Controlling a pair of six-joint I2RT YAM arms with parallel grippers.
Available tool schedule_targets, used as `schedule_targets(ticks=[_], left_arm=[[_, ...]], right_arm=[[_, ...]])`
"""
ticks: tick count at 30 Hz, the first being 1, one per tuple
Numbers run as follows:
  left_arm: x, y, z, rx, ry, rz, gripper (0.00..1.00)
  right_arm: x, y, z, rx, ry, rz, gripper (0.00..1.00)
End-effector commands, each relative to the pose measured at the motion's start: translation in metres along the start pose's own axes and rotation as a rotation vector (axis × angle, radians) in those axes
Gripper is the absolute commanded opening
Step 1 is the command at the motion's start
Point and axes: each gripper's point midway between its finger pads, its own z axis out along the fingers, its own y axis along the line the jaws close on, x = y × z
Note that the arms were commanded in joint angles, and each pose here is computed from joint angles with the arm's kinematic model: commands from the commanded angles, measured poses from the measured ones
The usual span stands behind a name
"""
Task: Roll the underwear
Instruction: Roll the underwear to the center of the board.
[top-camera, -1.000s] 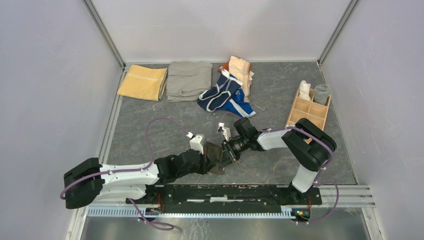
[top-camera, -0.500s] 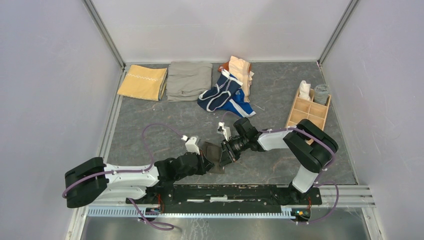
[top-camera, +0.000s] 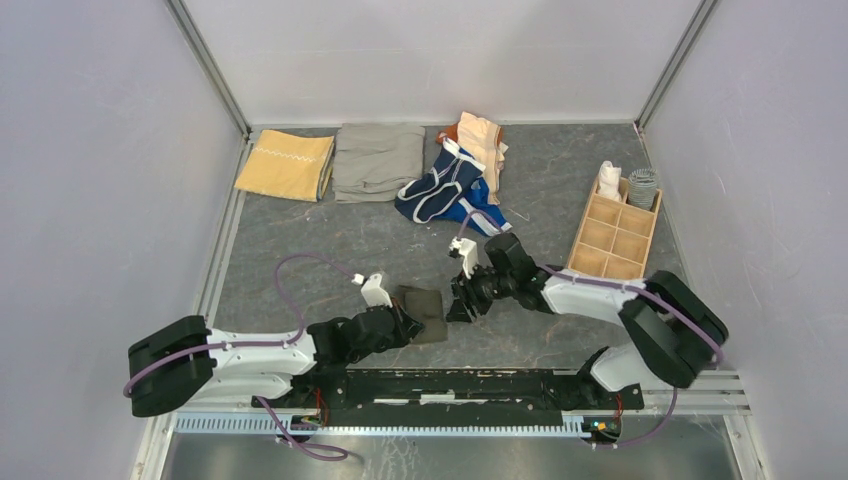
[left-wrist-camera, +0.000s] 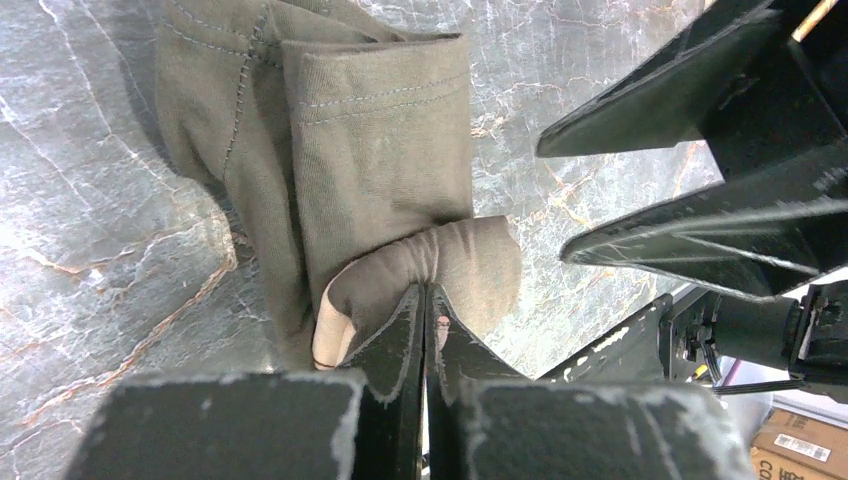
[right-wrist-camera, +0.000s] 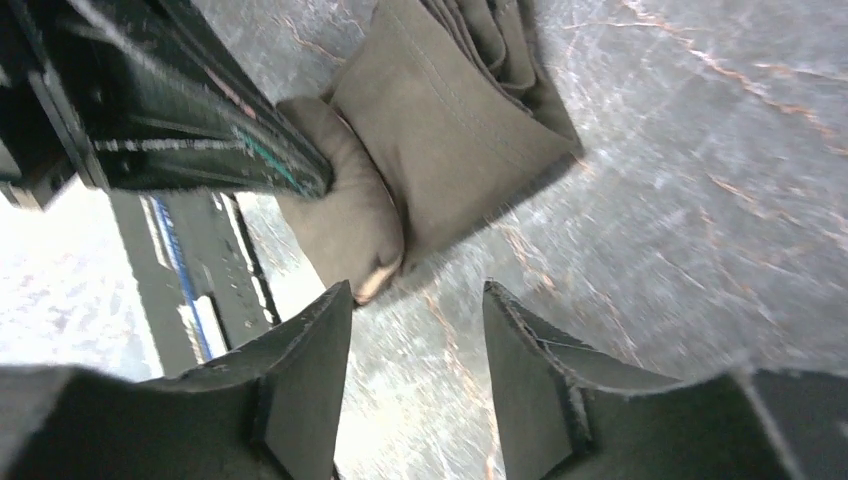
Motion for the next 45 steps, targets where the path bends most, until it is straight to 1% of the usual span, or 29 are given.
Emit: schedule_targets(ticks=[1, 3, 6, 9, 12, 15, 18, 26, 27, 28, 37, 45], left_arm=[[0.024, 0.078, -0.009, -0.253, 0.06, 0.068, 0.02], [0.025, 0.08, -0.009, -0.263, 0.063, 0.066, 0.02], [0.028, 0.086, -0.009, -0.291, 0.074, 0.056, 0.02], [0.031, 0.091, -0.008, -0.311, 0.086, 0.027, 0.02], [0.032, 0.095, -0.007, -0.329, 0.097, 0.013, 0.02], [0.032, 0.098, -0.007, -0.343, 0.107, 0.007, 0.02], [0.031, 0.101, -0.007, -0.352, 0.107, 0.01, 0.02], [0.026, 0.107, -0.01, -0.363, 0.095, 0.003, 0.02], [0.025, 0.107, -0.01, -0.361, 0.091, -0.001, 0.02], [0.026, 0.112, -0.013, -0.377, 0.098, 0.004, 0.02], [0.026, 0.112, -0.013, -0.372, 0.108, 0.012, 0.02], [0.029, 0.113, -0.013, -0.373, 0.12, 0.017, 0.02]], right_arm=[[-0.017, -0.015, -0.021, 0.136, -0.14, -0.185, 0.62], [-0.024, -0.02, -0.032, 0.197, -0.217, -0.25, 0.67], [-0.036, -0.018, -0.049, 0.258, -0.329, -0.362, 0.68], [-0.041, -0.004, -0.059, 0.301, -0.388, -0.573, 0.68], [-0.036, 0.016, -0.059, 0.319, -0.406, -0.783, 0.68], [-0.029, 0.035, -0.052, 0.297, -0.393, -0.886, 0.68], [-0.025, 0.052, -0.044, 0.272, -0.389, -0.936, 0.68], [-0.005, 0.073, -0.008, 0.302, -0.21, -1.142, 0.68], [-0.005, 0.075, -0.005, 0.307, -0.205, -1.16, 0.67], [-0.004, 0.076, -0.002, 0.308, -0.195, -1.174, 0.67], [-0.004, 0.079, 0.022, 0.318, -0.151, -1.258, 0.65], [0.0, 0.069, 0.042, 0.341, -0.082, -1.321, 0.64]])
